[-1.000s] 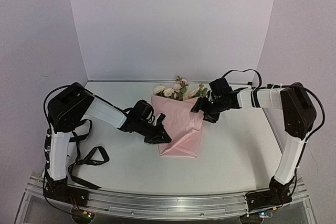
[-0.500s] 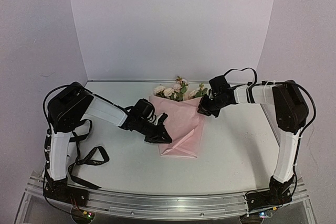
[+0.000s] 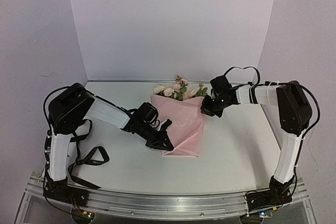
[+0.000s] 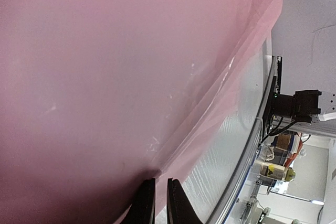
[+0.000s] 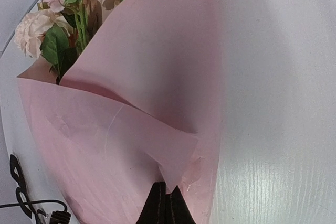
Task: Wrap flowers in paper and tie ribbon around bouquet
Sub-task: Press the fold line on the folded wrapping paper, then press the fold line of the folded wrapping paper.
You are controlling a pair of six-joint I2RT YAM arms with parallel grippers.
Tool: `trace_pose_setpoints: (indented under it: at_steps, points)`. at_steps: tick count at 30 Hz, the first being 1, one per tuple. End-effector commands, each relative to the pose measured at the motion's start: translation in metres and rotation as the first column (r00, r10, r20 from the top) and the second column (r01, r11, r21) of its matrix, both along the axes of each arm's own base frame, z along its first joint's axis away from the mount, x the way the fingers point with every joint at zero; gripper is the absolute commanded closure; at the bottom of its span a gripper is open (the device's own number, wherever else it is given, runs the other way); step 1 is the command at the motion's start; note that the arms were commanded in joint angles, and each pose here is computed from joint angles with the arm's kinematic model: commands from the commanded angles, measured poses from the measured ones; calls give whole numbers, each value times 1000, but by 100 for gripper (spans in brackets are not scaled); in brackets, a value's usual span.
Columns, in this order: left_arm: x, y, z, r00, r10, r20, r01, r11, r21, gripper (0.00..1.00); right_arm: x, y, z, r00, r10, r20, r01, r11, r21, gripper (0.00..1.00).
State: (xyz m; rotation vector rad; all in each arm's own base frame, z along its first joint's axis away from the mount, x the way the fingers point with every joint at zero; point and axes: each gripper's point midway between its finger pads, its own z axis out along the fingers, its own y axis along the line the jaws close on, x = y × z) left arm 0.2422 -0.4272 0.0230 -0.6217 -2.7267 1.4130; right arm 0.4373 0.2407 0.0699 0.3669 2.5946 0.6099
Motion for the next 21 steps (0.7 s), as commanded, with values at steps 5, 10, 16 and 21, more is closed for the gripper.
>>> trace_pose_setpoints:
  at_steps: [5,10,16,21]
  points:
    - [-6,10,-3,1000,-1,1,1,999,47,91,1,-12,28,997,-14,70,17,999,-44,100]
    - [-7,16,-18,1000,15,-17,-13,996,92,93,-2,-18,22,998,-17,55,22,996,-84,100]
    - [-9,18,-20,1000,16,-24,-13,995,101,94,-3,-17,19,999,12,32,-8,994,-107,77]
    - [-6,14,-17,1000,10,-19,-8,996,94,94,-20,-15,46,999,40,28,-37,993,-111,46]
